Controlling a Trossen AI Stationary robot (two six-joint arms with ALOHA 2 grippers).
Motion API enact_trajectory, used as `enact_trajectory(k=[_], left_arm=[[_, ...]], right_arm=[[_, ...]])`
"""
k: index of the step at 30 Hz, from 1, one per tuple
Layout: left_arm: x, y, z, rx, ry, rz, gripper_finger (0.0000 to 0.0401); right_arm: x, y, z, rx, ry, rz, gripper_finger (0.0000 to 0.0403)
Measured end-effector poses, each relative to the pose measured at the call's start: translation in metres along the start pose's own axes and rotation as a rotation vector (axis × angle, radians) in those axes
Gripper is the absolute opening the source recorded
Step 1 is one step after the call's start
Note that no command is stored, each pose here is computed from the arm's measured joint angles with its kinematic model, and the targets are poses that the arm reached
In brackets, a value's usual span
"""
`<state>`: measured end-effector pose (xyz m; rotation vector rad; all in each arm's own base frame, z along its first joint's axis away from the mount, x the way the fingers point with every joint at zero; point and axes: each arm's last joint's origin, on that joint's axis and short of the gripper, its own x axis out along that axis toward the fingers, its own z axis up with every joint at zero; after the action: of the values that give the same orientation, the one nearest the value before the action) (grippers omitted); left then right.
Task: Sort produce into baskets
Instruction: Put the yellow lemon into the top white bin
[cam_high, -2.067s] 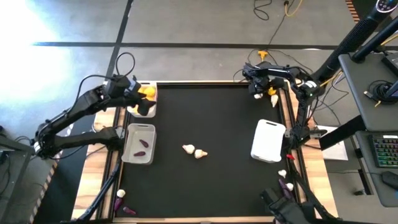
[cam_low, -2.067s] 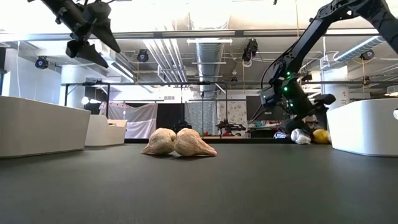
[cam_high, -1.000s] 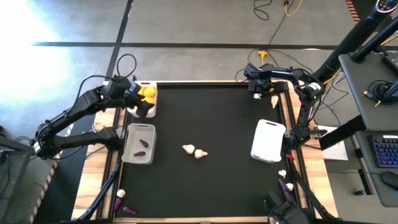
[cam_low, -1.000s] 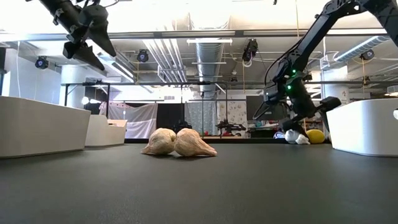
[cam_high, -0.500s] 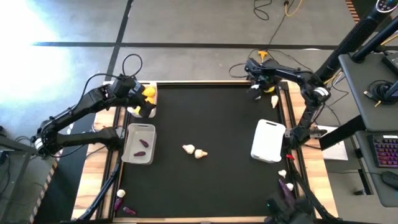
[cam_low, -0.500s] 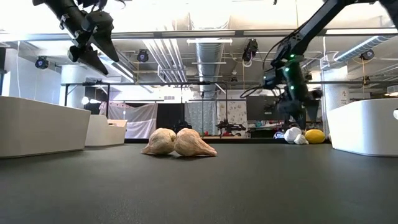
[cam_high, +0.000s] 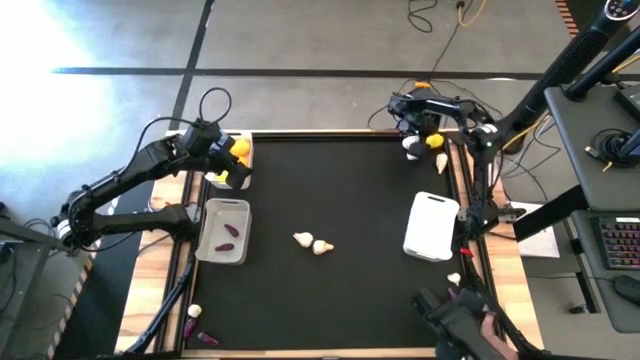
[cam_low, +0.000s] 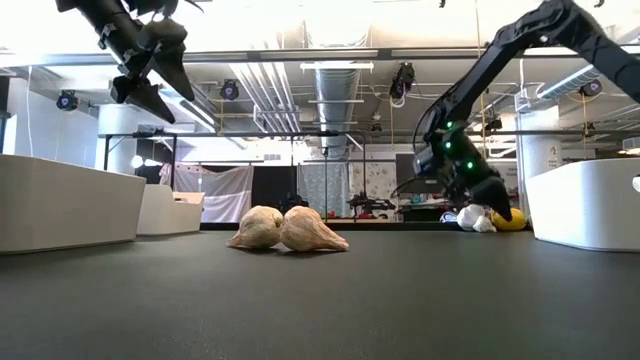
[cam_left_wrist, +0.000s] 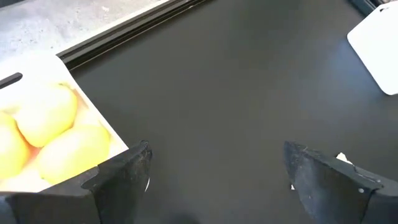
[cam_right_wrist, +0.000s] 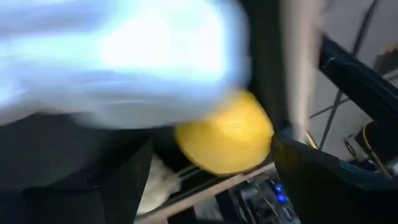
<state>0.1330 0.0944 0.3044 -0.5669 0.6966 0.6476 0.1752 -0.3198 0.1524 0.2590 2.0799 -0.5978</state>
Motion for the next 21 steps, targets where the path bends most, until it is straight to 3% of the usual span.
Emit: enact_trajectory(k=[7, 21], left_arm=[[-0.001, 0.000, -0.001, -0.022, 0.009, 0.001, 0.0343], [-0.016, 0.000, -0.003, 0.052, -0.024, -0.008, 0.0343]], right_arm=[[0.023, 0.009, 0.013, -0.061, 0.095, 0.017, 0.0301], [0.008, 0.010, -0.004, 0.086, 0.092, 0.099, 0.0206]])
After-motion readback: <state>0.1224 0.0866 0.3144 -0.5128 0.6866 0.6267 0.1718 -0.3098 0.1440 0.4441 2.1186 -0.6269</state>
